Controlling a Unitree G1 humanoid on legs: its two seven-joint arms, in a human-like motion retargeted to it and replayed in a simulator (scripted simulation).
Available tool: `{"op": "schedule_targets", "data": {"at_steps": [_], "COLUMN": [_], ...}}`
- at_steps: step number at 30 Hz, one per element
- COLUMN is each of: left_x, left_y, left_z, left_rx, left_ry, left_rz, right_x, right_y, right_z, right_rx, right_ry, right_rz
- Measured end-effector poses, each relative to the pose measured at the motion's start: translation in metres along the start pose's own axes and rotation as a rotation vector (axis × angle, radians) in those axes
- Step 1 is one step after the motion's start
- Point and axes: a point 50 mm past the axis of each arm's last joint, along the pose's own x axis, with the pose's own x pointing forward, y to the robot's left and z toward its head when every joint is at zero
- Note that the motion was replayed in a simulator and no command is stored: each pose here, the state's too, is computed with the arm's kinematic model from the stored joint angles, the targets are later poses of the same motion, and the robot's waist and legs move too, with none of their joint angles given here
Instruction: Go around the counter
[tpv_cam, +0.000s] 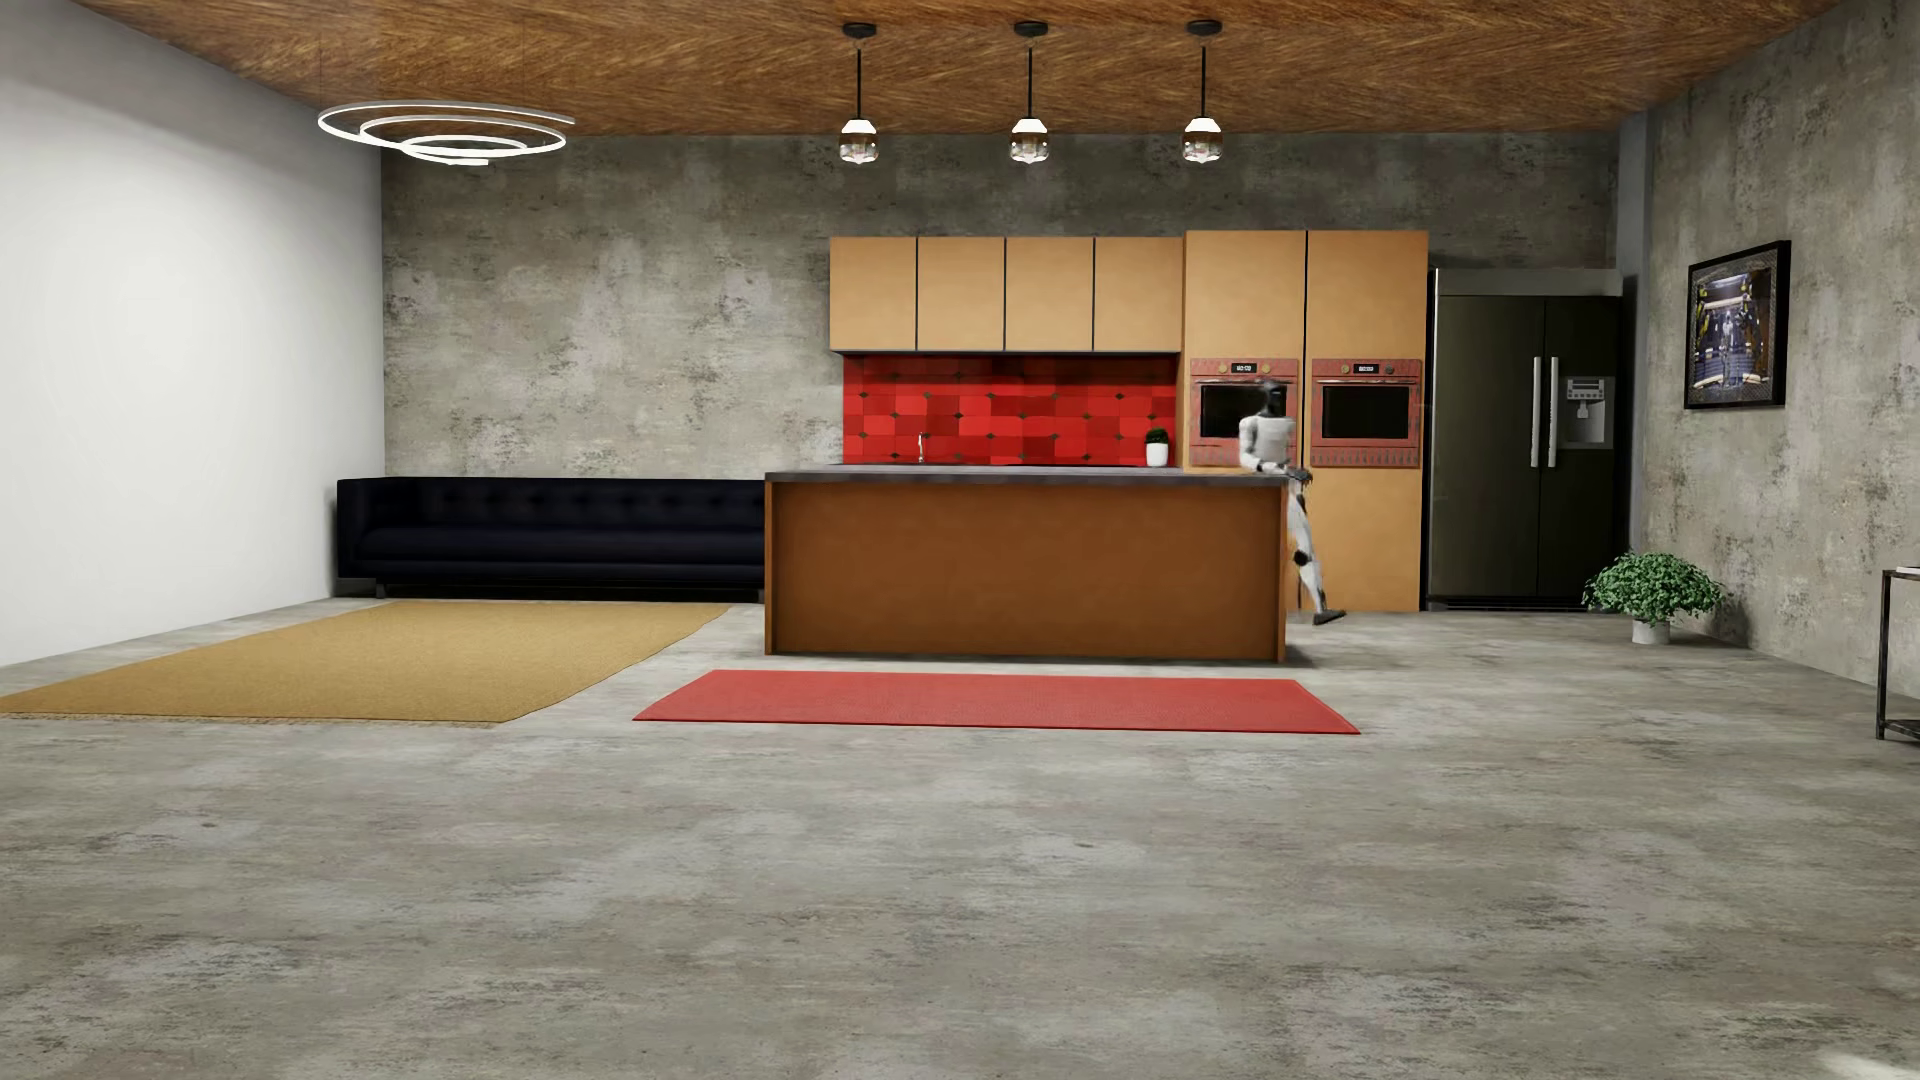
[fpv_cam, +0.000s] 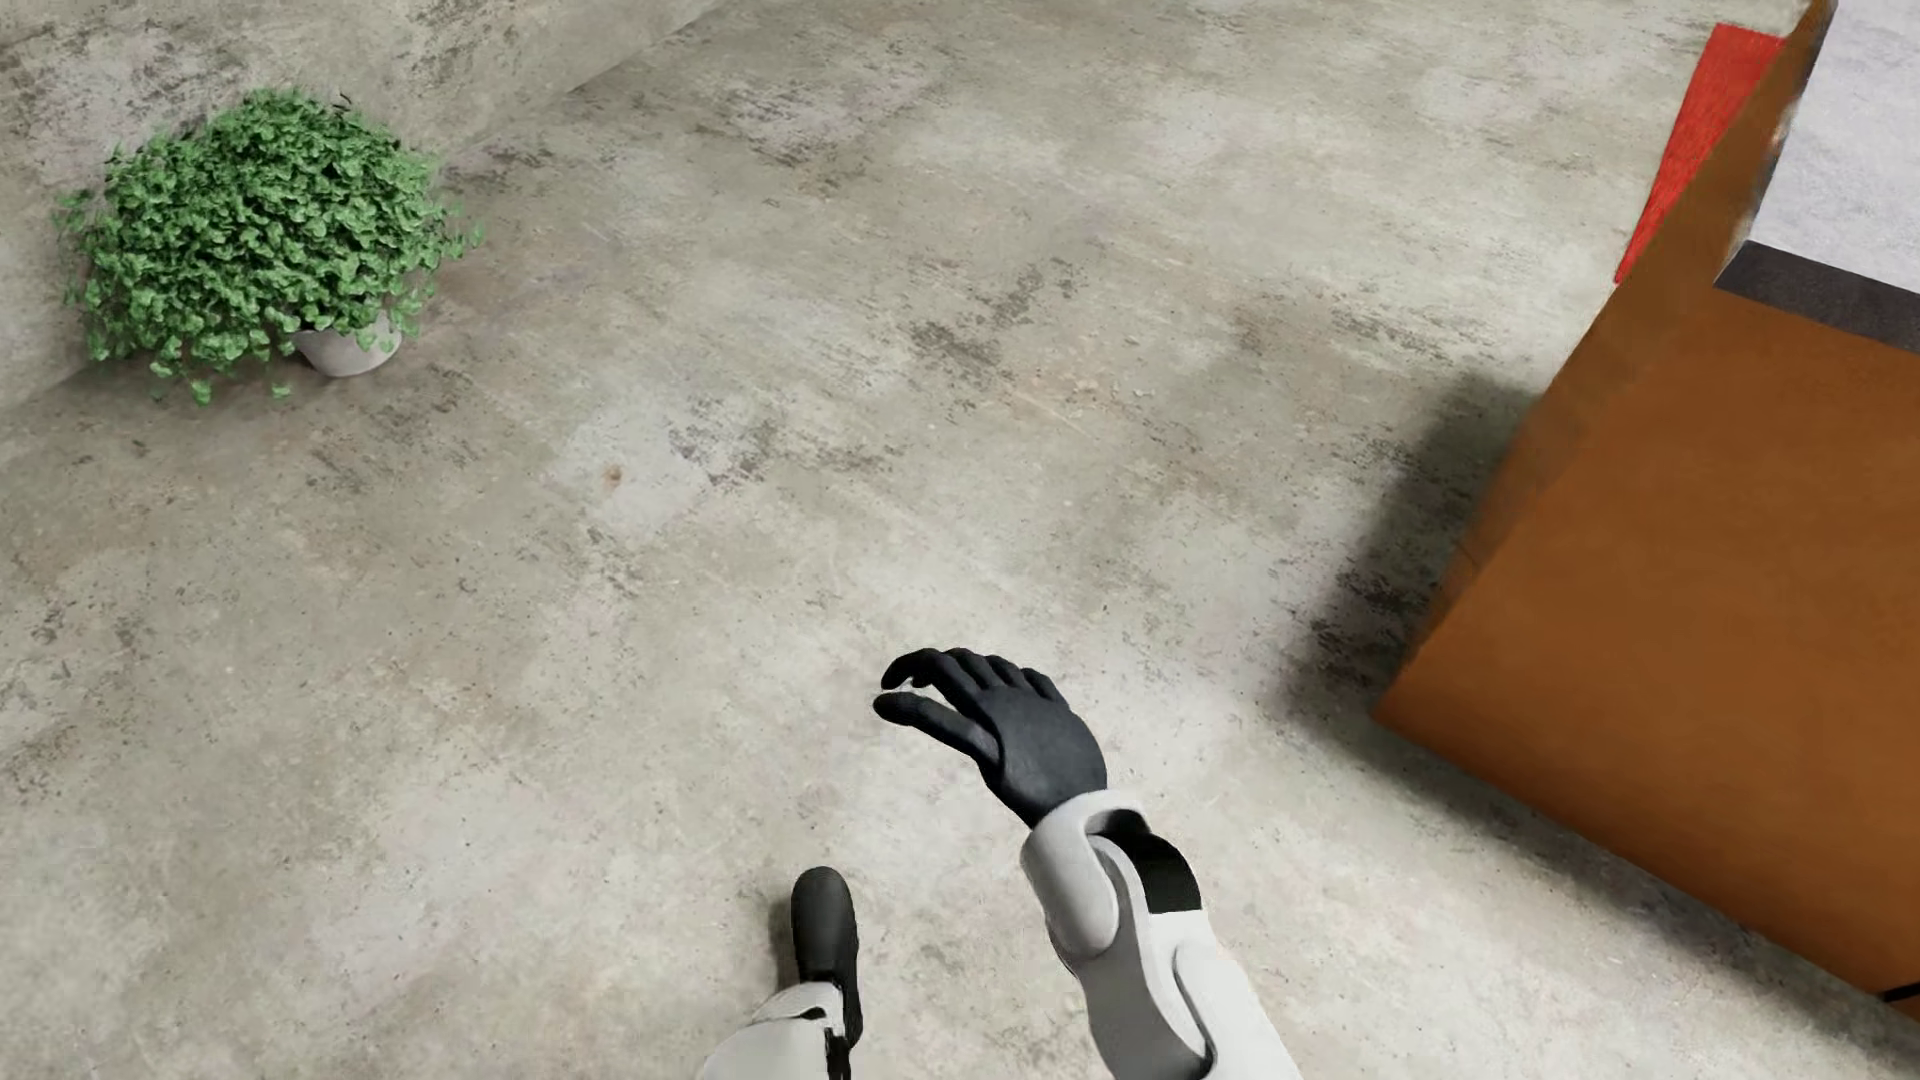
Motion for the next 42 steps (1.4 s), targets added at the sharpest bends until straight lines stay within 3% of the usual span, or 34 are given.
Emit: {"op": "schedule_targets", "data": {"at_steps": [3,5,7,8,9,10,12,14,16,18,20,22,24,27,29,30,32,33,34,35,37,39,40,42], "left_x": [-0.002,-0.006,-0.006,-0.003,-0.001,0.002,0.004,0.006,0.009,0.013,0.016,0.013,0.009,0.002,-0.001,-0.003,-0.003,-0.003,-0.003,-0.004,-0.004,-0.004,-0.004,-0.003], "left_y": [0.003,-0.008,-0.021,-0.020,-0.015,-0.007,0.003,0.015,0.035,0.056,0.070,0.076,0.075,0.063,0.043,0.030,0.007,0.000,-0.004,-0.007,-0.010,-0.010,-0.009,-0.004], "left_z": [-0.005,-0.019,-0.026,-0.029,-0.030,-0.031,-0.026,-0.019,-0.007,0.012,0.033,0.045,0.057,0.047,0.021,0.011,-0.003,-0.011,-0.019,-0.026,-0.033,-0.032,-0.030,-0.022], "left_rx": [-0.171,-0.345,-0.415,-0.385,-0.312,-0.249,-0.206,-0.212,-0.179,-0.106,-0.019,0.007,-0.002,-0.084,-0.160,-0.174,-0.163,-0.146,-0.143,-0.150,-0.154,-0.177,-0.167,-0.140], "left_ry": [0.038,0.087,0.143,0.166,0.171,0.162,0.129,0.098,0.067,0.036,-0.002,-0.059,-0.133,-0.168,-0.082,-0.044,0.018,0.049,0.077,0.101,0.126,0.120,0.108,0.083], "left_rz": [0.045,0.068,0.038,0.017,0.002,0.010,0.040,0.074,0.117,0.144,0.162,0.208,0.220,0.200,0.168,0.124,0.040,0.006,-0.013,-0.019,-0.027,-0.018,-0.015,-0.001], "right_x": [-0.025,-0.059,-0.127,-0.151,-0.163,-0.172,-0.211,-0.250,-0.270,-0.277,-0.273,-0.253,-0.237,-0.223,-0.200,-0.184,-0.125,-0.094,-0.068,-0.047,-0.020,-0.005,-0.003,-0.013], "right_y": [0.019,0.061,0.097,0.112,0.123,0.127,0.123,0.126,0.131,0.143,0.155,0.155,0.144,0.135,0.135,0.129,0.105,0.089,0.072,0.055,0.025,0.005,-0.001,-0.002], "right_z": [-0.060,-0.114,-0.167,-0.170,-0.169,-0.169,-0.178,-0.175,-0.164,-0.150,-0.139,-0.140,-0.141,-0.141,-0.150,-0.158,-0.161,-0.155,-0.148,-0.139,-0.123,-0.109,-0.106,-0.112], "right_rx": [-0.091,-0.153,-0.270,-0.428,-0.591,-0.635,-0.241,0.174,0.282,0.264,0.226,0.027,-0.073,0.198,0.271,0.140,-0.358,-0.546,-0.627,-0.584,-0.270,-0.031,0.001,-0.084], "right_ry": [0.315,0.670,1.083,1.091,0.939,0.797,0.977,1.282,1.444,1.497,1.430,1.234,1.188,1.338,1.322,1.260,0.930,0.782,0.700,0.668,0.661,0.588,0.564,0.575], "right_rz": [0.069,0.280,0.662,0.944,1.161,1.216,1.023,0.706,0.473,0.467,0.638,0.803,0.703,0.408,0.489,0.599,0.810,0.787,0.693,0.540,0.223,0.039,-0.004,-0.008]}}
